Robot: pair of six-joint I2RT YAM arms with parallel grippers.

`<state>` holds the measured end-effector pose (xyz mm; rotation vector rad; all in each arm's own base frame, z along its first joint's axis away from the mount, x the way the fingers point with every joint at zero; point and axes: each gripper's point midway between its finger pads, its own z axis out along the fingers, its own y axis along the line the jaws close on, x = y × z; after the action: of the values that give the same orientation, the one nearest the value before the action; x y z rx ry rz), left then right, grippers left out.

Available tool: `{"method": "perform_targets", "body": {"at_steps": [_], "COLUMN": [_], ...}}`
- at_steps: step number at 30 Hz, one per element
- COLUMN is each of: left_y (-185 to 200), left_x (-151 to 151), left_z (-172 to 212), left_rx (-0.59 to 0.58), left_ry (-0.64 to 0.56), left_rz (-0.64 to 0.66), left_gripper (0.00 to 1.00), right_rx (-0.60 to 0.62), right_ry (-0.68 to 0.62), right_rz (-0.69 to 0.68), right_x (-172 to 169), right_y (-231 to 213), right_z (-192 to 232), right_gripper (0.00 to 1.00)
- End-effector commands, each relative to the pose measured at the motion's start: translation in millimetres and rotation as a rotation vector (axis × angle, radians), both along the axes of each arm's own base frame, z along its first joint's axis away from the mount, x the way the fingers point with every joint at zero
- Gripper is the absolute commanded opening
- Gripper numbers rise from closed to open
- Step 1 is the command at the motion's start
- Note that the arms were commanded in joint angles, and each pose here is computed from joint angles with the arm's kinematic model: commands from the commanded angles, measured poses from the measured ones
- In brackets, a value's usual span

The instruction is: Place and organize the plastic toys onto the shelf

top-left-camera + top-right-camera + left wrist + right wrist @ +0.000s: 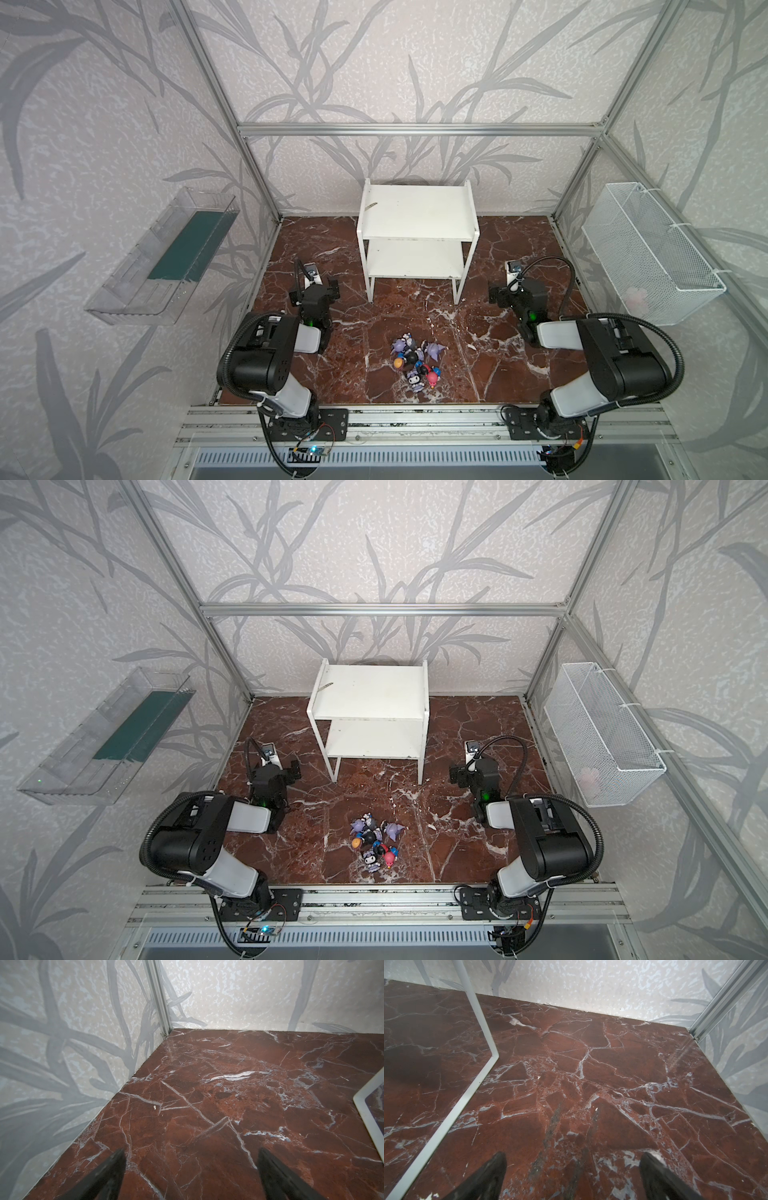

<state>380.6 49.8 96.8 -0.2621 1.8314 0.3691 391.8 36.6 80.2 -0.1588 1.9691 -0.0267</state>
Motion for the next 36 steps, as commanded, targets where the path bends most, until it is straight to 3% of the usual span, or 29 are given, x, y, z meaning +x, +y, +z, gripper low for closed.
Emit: {"method": "perform_targets", "body": {"at_steps": [1, 10, 18, 23, 28, 32, 36], "left_y": [3.0, 2.3, 6.1, 26.6, 30.1, 5.7, -11.1], "left_x": [3.7, -1.7, -3.7, -33.3, -86.7, -108.8, -125.1], "left_z": [7.0, 17.1, 45.0, 61.7, 82.3, 95.7, 88.7], "left_rx": [-0.006, 0.004, 0.025, -0.016, -0.008, 0.027, -0.103], "left_ry": [-0.024, -0.050, 0.069, 0.132, 0.185, 0.151, 0.211], "left_rz": [0.015, 0.013, 0.066, 0.302, 0.483, 0.439, 0.351], "left_gripper": [1.00, 1.00, 0.99, 0.99, 1.00, 1.00, 0.99], "right_rx": [0.002, 0.002, 0.002, 0.002, 0.003, 0.005, 0.004], "right_ry": [-0.028, -0.028, -0.028, -0.028, -0.027, -0.026, -0.035], "right_rz": [0.004, 0.005, 0.004, 0.004, 0.002, 0.004, 0.022], "right_x": [5.9, 5.8, 6.1, 6.2, 5.8, 6.2, 6.3], "right_y": [0.4, 0.7, 0.4, 0.6, 0.2, 0.7, 3.4], "right_z": [10.3, 10.2, 10.4, 10.2, 9.7, 9.9, 11.9], "right_gripper": [0.99, 0.99, 0.99, 0.99, 0.99, 0.99, 0.99]}}
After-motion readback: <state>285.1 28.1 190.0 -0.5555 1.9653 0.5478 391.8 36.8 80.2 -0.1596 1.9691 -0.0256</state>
